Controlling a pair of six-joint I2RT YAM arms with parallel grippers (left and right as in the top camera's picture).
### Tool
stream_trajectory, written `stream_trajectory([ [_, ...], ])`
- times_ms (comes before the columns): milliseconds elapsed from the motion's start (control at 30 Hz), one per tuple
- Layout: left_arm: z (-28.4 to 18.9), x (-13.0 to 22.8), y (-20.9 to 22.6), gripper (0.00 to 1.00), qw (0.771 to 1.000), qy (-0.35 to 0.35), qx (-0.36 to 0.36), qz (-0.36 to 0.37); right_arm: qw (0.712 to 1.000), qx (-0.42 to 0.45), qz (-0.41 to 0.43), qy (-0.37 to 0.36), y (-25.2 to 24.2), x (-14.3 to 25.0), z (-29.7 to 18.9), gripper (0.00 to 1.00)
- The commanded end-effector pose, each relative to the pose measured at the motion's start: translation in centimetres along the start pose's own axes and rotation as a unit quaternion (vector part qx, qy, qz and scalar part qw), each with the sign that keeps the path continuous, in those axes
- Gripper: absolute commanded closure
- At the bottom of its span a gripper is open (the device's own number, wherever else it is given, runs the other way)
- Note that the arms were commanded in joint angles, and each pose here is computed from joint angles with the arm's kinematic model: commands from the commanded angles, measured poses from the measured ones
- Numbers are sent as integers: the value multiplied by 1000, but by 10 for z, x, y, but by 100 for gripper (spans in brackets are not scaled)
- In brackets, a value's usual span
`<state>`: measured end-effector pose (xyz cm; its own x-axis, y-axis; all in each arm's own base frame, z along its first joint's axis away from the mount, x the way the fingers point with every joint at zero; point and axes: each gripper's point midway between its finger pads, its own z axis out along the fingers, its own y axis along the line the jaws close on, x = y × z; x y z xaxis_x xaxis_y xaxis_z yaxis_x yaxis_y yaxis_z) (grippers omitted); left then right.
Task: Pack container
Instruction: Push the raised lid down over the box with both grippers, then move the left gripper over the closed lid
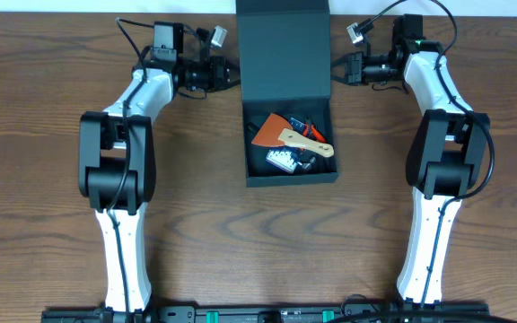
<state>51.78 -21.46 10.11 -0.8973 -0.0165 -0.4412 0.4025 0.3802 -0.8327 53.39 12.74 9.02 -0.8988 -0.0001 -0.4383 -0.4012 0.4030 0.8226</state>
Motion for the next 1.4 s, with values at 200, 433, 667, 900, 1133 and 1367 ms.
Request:
stream_trajectory([
  [200,-10,-9,-63,95,998,7,20,63,999,-31,-19,-6,19,-9,0,99],
  [433,-1,10,-76,95,997,39,15,70,999,-31,-17,-7,19,-9,-2,99],
  [667,8,34,-88,96,994,78,11,69,999,-29,-15,-10,16,-10,-5,99],
  [900,-4,28,-85,94,992,70,-69,81,999,-25,-13,-15,13,-11,-11,69],
  [1133,-32,9,-77,69,981,30,-182,65,1000,-25,-11,-16,12,-11,-12,1],
  [1367,-82,-1,-52,21,943,-33,-328,-40,1000,-7,17,-18,4,-12,-17,1],
])
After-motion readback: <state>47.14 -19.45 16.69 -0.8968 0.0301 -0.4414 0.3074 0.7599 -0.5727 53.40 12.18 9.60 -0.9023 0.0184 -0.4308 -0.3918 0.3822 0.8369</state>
